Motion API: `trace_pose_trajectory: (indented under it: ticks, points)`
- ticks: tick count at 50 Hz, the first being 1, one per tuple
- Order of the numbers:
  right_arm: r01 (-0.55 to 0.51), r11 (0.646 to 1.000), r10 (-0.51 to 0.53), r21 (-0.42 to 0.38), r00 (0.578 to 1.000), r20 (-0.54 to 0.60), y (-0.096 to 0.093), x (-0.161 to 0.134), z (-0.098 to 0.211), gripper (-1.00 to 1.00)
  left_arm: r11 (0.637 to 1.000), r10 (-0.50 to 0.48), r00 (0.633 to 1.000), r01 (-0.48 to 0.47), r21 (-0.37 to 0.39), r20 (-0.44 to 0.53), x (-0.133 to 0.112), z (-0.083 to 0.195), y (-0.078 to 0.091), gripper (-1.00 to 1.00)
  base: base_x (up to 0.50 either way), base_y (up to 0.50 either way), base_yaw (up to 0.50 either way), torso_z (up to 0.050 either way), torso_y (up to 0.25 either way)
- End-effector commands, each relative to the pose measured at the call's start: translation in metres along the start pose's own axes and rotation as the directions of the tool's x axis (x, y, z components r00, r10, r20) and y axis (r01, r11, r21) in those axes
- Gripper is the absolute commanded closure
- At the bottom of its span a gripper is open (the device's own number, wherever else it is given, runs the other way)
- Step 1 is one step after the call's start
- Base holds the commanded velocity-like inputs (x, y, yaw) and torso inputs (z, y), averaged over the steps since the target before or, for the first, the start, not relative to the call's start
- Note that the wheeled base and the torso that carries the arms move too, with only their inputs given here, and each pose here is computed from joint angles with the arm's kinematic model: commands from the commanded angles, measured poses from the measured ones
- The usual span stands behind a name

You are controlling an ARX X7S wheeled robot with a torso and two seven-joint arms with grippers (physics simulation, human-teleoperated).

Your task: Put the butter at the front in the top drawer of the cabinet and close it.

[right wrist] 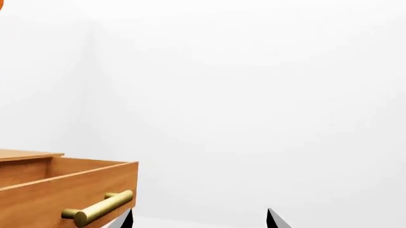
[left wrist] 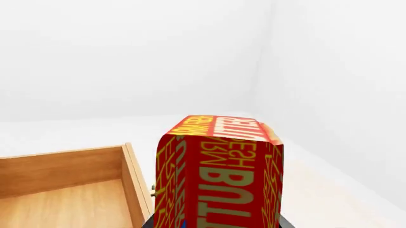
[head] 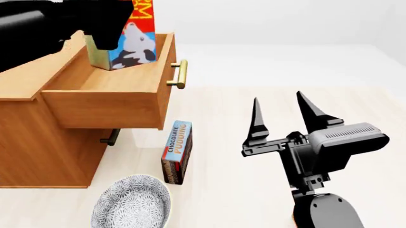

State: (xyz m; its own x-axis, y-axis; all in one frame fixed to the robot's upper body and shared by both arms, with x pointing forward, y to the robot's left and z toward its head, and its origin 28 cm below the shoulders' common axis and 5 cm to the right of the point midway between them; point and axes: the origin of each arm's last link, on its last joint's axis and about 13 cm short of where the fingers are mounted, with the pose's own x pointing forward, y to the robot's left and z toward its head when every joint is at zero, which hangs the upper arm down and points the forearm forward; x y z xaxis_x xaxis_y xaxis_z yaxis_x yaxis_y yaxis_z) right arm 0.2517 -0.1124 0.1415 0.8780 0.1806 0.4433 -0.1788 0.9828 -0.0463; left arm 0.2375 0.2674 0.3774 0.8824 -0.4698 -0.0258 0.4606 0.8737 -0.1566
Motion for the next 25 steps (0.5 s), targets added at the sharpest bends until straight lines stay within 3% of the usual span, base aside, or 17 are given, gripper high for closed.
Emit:
trace_pose_trajectory:
  ticks: [1,14,25]
  points:
    - [-0.004,1.0,0.004,-0.004,1.0,-0.002,0.0,0.002,-0.003,-1.0,0.989,0.146,0.989,-0.145,0.039,-0.013,0.023,0.029,0.012,1.0,0.0,0.0,0.0,0.0,0.0]
    - [0.007,1.0,-0.008,-0.006,1.0,-0.02,-0.004,0.002,-0.011,-1.0,0.948,0.314,0.946,-0.307,0.087,-0.079,0.066,0.048,0.042,1.0,0.0,0.0,0.0,0.0,0.002]
    - [0.016,1.0,-0.016,-0.01,0.999,-0.034,-0.007,0.001,-0.015,-1.0,0.921,0.38,0.912,-0.357,0.158,-0.156,0.105,0.062,0.059,1.0,0.0,0.0,0.0,0.001,0.001]
